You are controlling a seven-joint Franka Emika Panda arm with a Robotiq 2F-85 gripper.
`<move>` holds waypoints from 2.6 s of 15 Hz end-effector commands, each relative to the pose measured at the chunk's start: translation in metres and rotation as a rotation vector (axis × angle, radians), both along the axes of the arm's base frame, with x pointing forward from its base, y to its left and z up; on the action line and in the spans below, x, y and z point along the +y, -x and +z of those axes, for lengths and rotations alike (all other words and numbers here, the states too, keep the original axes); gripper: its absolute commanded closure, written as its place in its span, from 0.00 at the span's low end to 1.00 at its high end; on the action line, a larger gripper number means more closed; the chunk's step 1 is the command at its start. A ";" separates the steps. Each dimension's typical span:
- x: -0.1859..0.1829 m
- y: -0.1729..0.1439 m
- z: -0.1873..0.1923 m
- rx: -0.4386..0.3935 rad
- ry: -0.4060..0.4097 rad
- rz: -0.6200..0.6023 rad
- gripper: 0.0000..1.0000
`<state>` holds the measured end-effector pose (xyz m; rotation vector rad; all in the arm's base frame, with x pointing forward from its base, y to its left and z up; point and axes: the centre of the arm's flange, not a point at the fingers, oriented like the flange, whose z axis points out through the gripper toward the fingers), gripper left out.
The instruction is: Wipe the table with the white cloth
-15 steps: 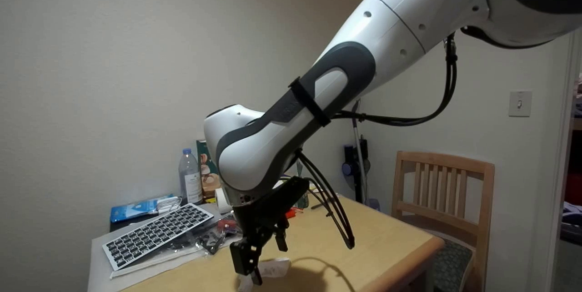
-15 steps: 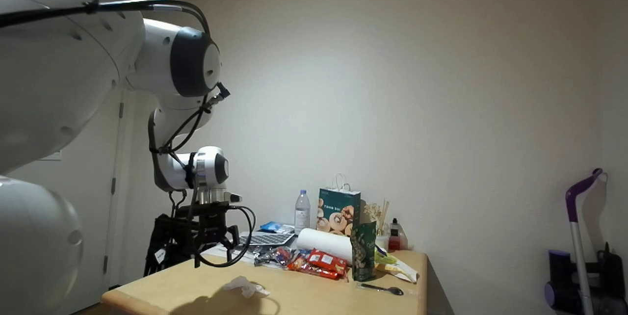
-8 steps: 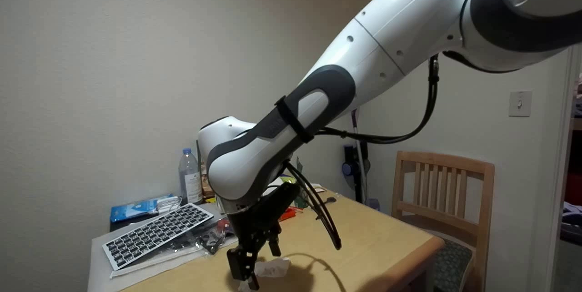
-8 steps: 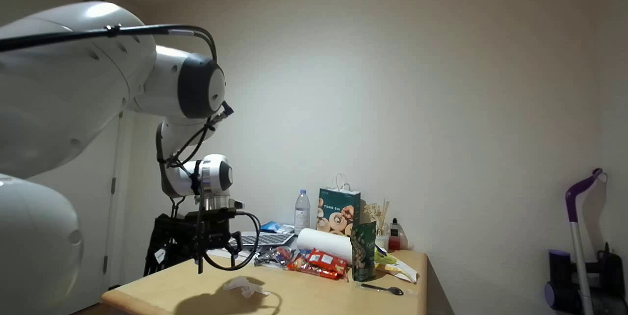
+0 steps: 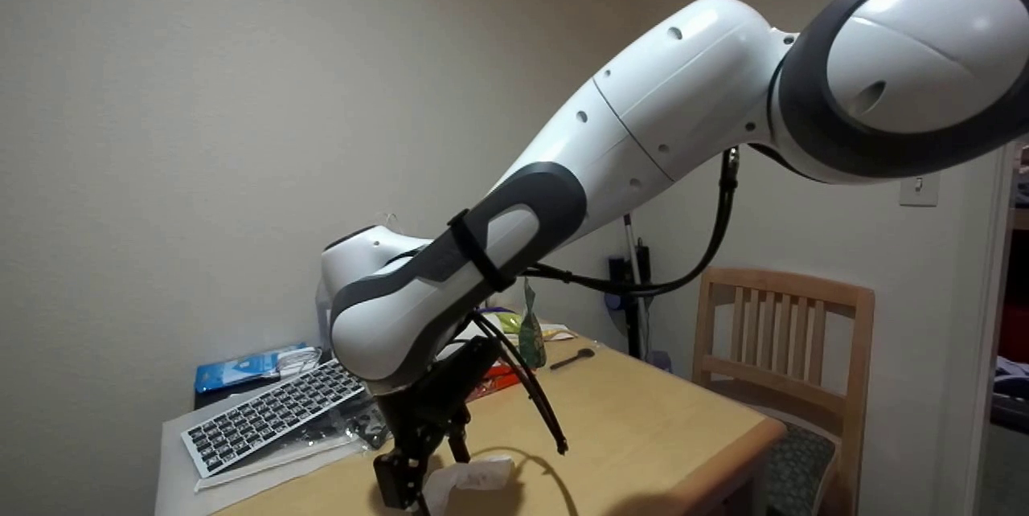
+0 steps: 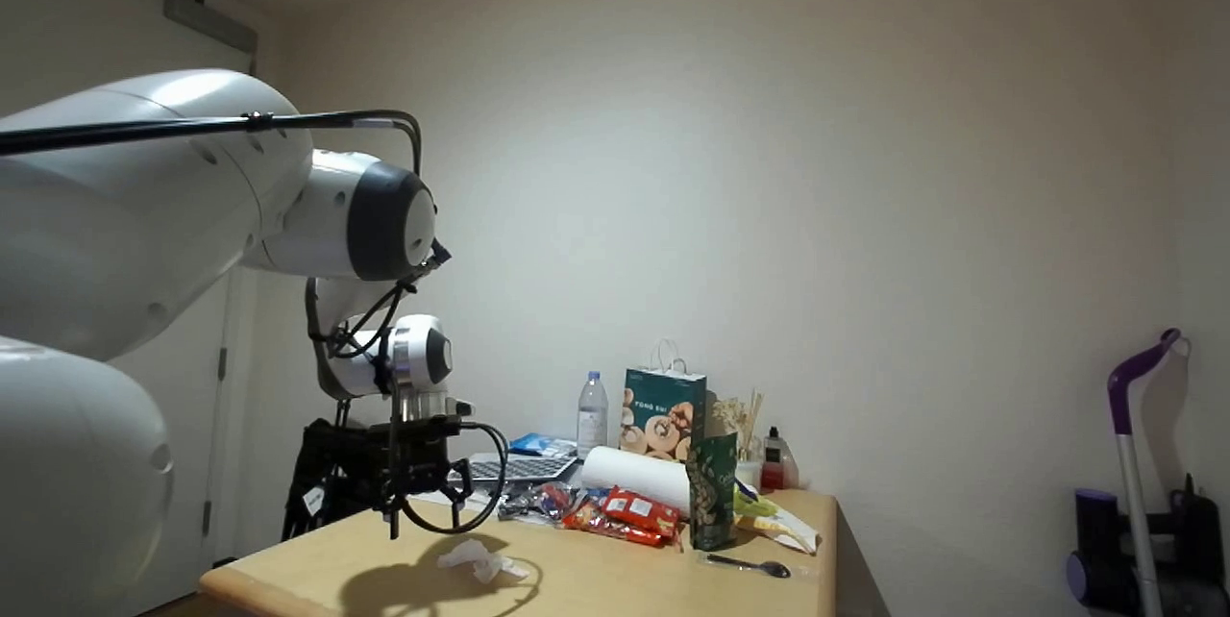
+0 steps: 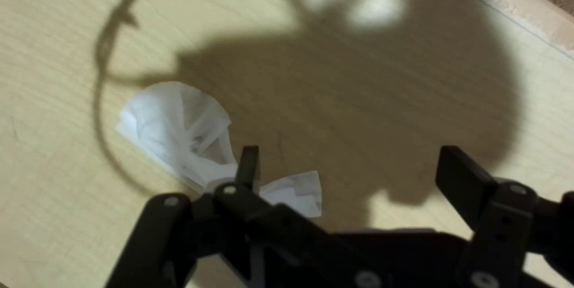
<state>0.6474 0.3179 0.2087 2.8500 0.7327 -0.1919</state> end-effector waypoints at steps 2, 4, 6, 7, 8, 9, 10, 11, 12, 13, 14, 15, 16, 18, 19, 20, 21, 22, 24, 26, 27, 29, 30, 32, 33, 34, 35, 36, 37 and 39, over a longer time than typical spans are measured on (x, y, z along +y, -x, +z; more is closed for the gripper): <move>-0.008 -0.046 -0.008 -0.184 -0.080 -0.159 0.00; -0.019 -0.065 -0.008 -0.275 -0.100 -0.231 0.00; -0.037 -0.073 -0.005 -0.345 -0.085 -0.317 0.00; -0.046 -0.073 -0.002 -0.360 -0.068 -0.371 0.00; -0.056 -0.068 0.002 -0.356 -0.036 -0.429 0.00; -0.062 -0.063 0.006 -0.352 -0.009 -0.481 0.00; -0.065 -0.056 0.009 -0.328 0.016 -0.528 0.00; -0.068 -0.053 0.010 -0.307 0.041 -0.573 0.00; -0.065 -0.043 0.013 -0.249 0.064 -0.598 0.00; -0.064 -0.035 0.014 -0.206 0.080 -0.613 0.00; -0.061 -0.026 0.015 -0.151 0.097 -0.627 0.00; -0.058 -0.019 0.015 -0.107 0.111 -0.636 0.00; -0.056 -0.014 0.015 -0.062 0.123 -0.643 0.00; -0.048 -0.030 0.006 -0.096 0.126 -0.609 0.00; -0.046 -0.026 0.008 -0.075 0.132 -0.613 0.00; -0.045 -0.025 0.008 -0.067 0.133 -0.615 0.00; -0.046 -0.029 0.005 -0.058 0.132 -0.604 0.00; -0.048 -0.037 -0.001 -0.050 0.132 -0.575 0.00; -0.050 -0.044 -0.009 -0.030 0.126 -0.509 0.00; -0.051 -0.047 -0.018 -0.003 0.113 -0.435 0.00; -0.051 -0.048 -0.021 0.010 0.112 -0.410 0.00; -0.052 -0.050 -0.027 0.017 0.111 -0.377 0.26; -0.052 -0.050 -0.029 0.021 0.105 -0.360 0.26; -0.053 -0.049 -0.031 0.027 0.091 -0.325 0.38; -0.052 -0.050 -0.032 0.029 0.087 -0.310 0.44; -0.053 -0.050 -0.032 0.033 0.080 -0.292 0.52; -0.053 -0.051 -0.032 0.035 0.078 -0.278 0.58; -0.053 -0.051 -0.031 0.035 0.076 -0.265 0.65; -0.054 -0.051 -0.030 0.034 0.072 -0.251 0.71; -0.052 -0.050 -0.023 -0.001 0.080 -0.243 0.84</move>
